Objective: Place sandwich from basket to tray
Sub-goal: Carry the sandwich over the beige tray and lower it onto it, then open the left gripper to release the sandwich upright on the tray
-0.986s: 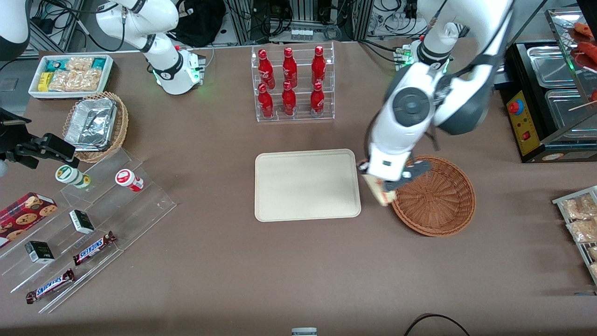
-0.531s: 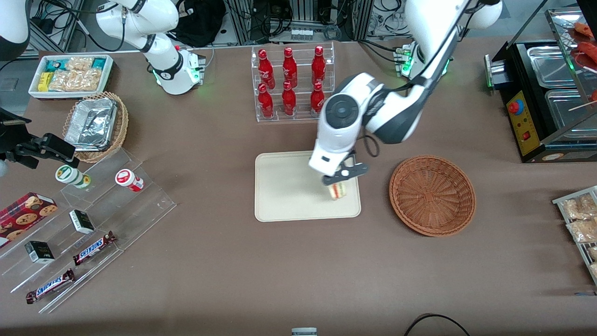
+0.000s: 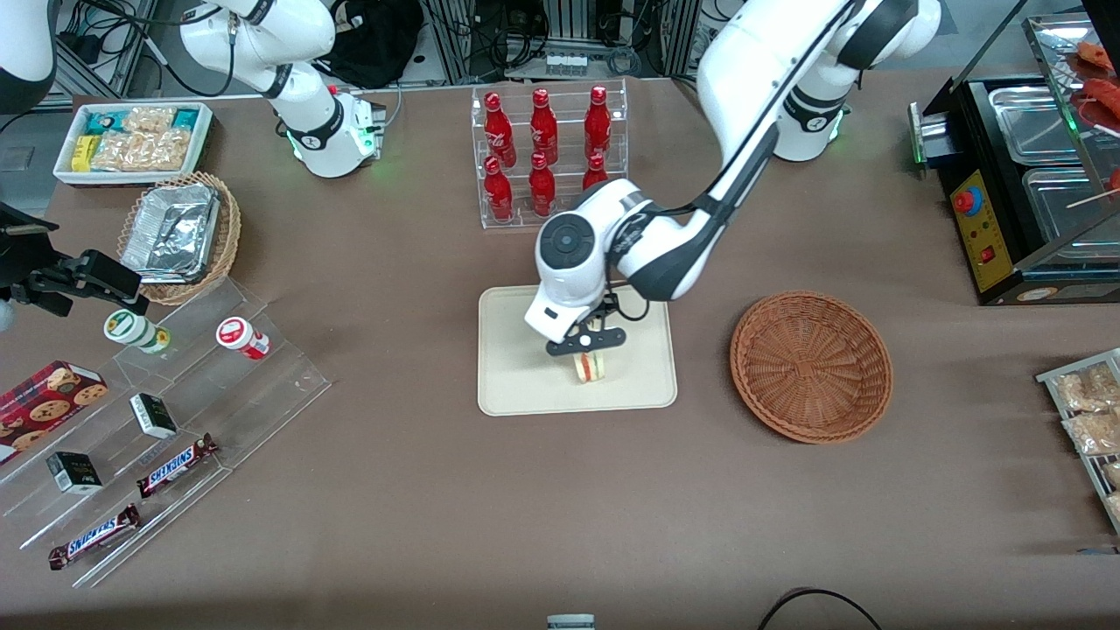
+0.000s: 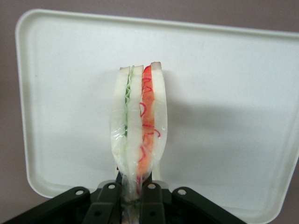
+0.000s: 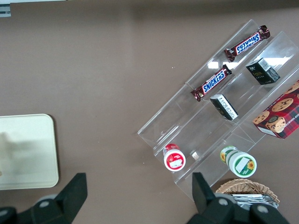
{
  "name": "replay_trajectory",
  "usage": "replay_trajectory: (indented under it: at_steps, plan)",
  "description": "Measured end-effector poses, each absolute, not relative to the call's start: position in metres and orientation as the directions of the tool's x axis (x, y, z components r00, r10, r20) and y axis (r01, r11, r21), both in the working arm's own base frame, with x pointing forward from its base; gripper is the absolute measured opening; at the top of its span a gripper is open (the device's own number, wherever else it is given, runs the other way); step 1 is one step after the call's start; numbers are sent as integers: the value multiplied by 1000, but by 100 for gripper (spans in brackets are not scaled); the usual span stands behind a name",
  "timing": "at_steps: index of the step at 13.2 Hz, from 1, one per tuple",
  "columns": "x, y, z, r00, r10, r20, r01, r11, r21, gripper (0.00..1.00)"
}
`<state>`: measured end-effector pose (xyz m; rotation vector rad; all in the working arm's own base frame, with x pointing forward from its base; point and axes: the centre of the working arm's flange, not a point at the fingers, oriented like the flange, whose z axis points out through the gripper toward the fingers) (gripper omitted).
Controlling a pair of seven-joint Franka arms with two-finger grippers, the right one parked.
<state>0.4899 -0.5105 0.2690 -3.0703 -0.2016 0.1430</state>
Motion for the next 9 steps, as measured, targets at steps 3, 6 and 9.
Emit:
replay_trajectory:
  at_steps: [3, 6, 9]
  plan:
    - [480, -521, 261, 991, 102, -81, 96, -992, -81, 14]
    - [479, -521, 253, 993, 89, -74, 82, -992, -98, 14]
    - [472, -526, 243, 993, 77, -84, 68, -992, -108, 14]
